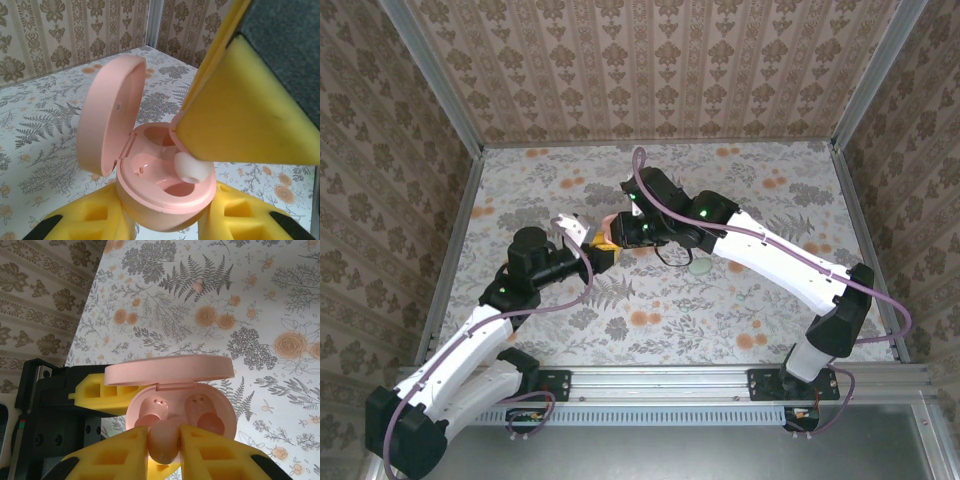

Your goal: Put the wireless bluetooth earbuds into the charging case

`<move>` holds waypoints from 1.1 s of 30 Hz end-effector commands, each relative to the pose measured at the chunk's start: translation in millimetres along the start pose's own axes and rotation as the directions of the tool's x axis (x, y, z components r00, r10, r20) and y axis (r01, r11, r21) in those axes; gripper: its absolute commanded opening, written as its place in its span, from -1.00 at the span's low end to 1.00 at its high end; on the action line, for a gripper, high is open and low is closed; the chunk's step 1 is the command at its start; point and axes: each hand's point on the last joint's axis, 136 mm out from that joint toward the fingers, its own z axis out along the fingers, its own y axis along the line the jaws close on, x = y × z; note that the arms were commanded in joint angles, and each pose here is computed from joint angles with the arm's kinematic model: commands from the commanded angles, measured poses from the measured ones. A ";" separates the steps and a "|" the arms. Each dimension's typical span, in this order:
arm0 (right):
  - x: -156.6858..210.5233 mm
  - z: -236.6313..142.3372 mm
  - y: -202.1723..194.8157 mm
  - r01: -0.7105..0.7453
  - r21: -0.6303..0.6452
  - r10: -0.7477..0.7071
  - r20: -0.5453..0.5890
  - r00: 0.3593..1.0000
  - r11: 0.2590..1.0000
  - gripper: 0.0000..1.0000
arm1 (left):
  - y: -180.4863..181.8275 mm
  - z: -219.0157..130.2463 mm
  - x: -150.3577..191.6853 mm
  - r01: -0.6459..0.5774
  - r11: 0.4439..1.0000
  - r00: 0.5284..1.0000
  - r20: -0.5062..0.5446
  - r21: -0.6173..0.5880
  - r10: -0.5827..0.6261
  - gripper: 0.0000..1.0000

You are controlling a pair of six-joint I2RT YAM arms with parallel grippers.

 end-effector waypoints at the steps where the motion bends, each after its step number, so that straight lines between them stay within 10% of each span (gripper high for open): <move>1: 2.9 -3.8 3.7 0.032 0.002 -0.032 -0.017 0.999 0.999 -0.55 | -3.7 -3.8 -14.4 -0.051 0.999 0.998 0.041 -0.002 0.051 -0.75; 33: 6.6 13.8 7.3 0.041 0.006 -0.041 -0.049 0.998 0.999 -0.51 | -4.2 -5.2 -13.7 -0.055 0.998 0.998 0.035 -0.003 0.055 -0.75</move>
